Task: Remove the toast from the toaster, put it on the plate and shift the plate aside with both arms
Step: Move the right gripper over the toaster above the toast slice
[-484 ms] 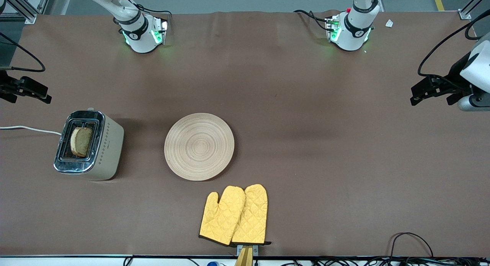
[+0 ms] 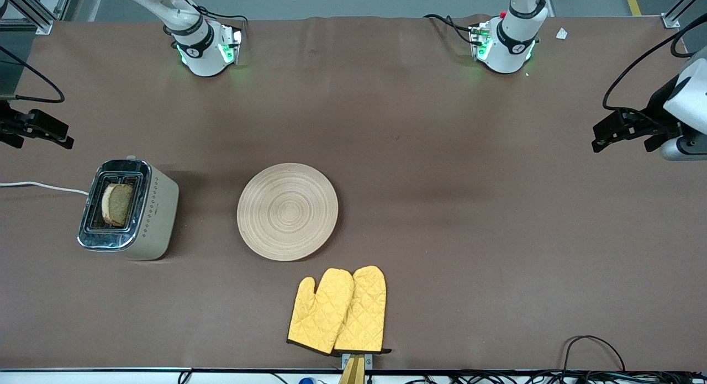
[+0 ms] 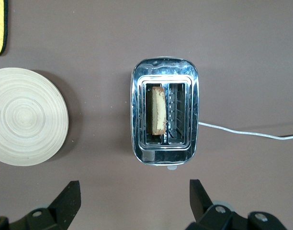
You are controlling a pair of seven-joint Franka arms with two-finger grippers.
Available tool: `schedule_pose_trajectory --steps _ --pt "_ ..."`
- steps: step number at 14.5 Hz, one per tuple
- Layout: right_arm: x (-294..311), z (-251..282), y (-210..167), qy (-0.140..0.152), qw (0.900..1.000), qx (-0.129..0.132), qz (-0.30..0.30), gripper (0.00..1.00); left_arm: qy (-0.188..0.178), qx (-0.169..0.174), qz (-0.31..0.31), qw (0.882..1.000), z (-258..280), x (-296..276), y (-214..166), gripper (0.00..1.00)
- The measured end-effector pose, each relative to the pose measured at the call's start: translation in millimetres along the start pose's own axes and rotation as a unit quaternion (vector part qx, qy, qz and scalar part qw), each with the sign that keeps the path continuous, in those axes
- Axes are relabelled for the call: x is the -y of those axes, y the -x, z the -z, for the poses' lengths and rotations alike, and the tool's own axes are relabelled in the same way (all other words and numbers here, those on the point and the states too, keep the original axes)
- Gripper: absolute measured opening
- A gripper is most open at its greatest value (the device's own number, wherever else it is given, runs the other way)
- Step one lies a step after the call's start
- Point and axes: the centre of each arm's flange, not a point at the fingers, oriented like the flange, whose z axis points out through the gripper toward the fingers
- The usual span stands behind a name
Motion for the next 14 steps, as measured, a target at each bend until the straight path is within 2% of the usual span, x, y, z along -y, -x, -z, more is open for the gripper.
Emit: schedule_pose_trajectory --steps 3,8,14 --pt "-4.1 -31.3 -9.3 0.001 1.0 -0.019 -0.001 1.0 0.0 0.0 0.0 1.0 0.0 -0.2 0.0 1.0" --pt "-5.0 -124.7 -17.6 0.003 0.999 -0.043 -0.001 1.0 0.0 0.0 0.0 1.0 0.0 -0.4 0.0 1.0" --pt "-29.4 -187.9 -18.6 0.016 0.998 -0.065 0.013 1.0 0.0 0.0 0.0 1.0 0.0 -0.4 0.0 1.0"
